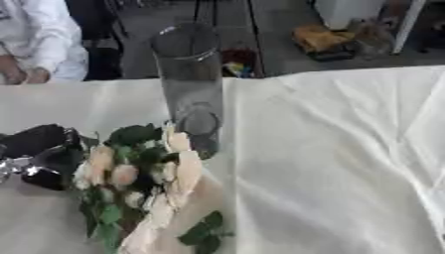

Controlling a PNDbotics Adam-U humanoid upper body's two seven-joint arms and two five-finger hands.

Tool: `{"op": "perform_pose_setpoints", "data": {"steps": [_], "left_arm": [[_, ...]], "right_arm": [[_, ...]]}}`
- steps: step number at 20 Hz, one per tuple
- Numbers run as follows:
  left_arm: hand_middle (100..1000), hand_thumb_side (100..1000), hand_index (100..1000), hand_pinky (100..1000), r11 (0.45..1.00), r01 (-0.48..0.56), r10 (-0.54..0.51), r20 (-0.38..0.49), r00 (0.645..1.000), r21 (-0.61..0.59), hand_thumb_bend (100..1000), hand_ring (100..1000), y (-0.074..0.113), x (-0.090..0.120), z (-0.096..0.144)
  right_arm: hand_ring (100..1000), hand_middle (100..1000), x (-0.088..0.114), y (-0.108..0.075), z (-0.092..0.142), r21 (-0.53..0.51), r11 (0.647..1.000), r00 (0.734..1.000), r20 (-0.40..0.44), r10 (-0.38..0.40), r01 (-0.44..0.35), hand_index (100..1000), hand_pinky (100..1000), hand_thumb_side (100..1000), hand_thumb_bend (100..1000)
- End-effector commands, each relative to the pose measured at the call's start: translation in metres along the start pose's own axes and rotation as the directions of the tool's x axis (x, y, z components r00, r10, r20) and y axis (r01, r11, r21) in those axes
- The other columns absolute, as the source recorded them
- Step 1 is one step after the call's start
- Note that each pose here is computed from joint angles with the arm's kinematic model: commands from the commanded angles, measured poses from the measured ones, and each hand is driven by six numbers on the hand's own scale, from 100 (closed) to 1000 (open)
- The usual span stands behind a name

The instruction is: Arrange flowers into the vase.

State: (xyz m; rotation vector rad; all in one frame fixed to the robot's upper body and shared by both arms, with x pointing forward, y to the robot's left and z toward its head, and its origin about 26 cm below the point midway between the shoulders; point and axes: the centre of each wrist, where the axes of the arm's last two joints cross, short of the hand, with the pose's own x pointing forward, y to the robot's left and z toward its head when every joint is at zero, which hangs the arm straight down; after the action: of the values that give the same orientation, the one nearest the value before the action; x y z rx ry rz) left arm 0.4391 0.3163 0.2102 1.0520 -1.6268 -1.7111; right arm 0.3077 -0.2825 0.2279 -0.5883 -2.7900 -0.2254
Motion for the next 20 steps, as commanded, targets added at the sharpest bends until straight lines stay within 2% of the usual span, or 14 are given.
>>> {"op": "perform_pose_setpoints", "data": {"steps": [1,5,6,15,20], "left_arm": [[100,449,100,100,0.995,0.038,-0.037,-0.009,0.999,0.095,100,100,0.02,-0.009,0.009],[100,436,100,100,0.986,0.025,-0.023,-0.009,1.0,0.167,100,100,0.026,-0.007,0.013],[100,403,100,100,0.984,0.026,-0.024,-0.009,1.0,0.178,100,100,0.028,-0.007,0.014],[100,395,100,100,0.947,-0.024,0.042,-0.05,0.998,0.321,100,100,0.053,-0.001,0.028],[100,415,100,100,0.9,-0.085,0.122,-0.061,0.991,0.427,100,100,0.071,0.006,0.035]], "right_arm": [[594,504,0.004,-0.002,-0.006,-0.008,1.0,1.0,0.021,-0.002,0.002,804,711,926,100],[594,504,0.004,-0.003,-0.006,-0.009,1.0,1.0,0.019,0.0,0.0,804,711,924,100],[594,504,0.004,-0.003,-0.005,-0.01,1.0,1.0,0.019,0.0,0.0,804,711,924,100],[595,504,0.004,-0.004,-0.005,-0.015,1.0,1.0,0.016,0.005,-0.005,804,711,923,100],[595,503,0.004,-0.005,-0.005,-0.019,1.0,1.0,0.016,0.008,-0.008,804,711,923,100]]}}
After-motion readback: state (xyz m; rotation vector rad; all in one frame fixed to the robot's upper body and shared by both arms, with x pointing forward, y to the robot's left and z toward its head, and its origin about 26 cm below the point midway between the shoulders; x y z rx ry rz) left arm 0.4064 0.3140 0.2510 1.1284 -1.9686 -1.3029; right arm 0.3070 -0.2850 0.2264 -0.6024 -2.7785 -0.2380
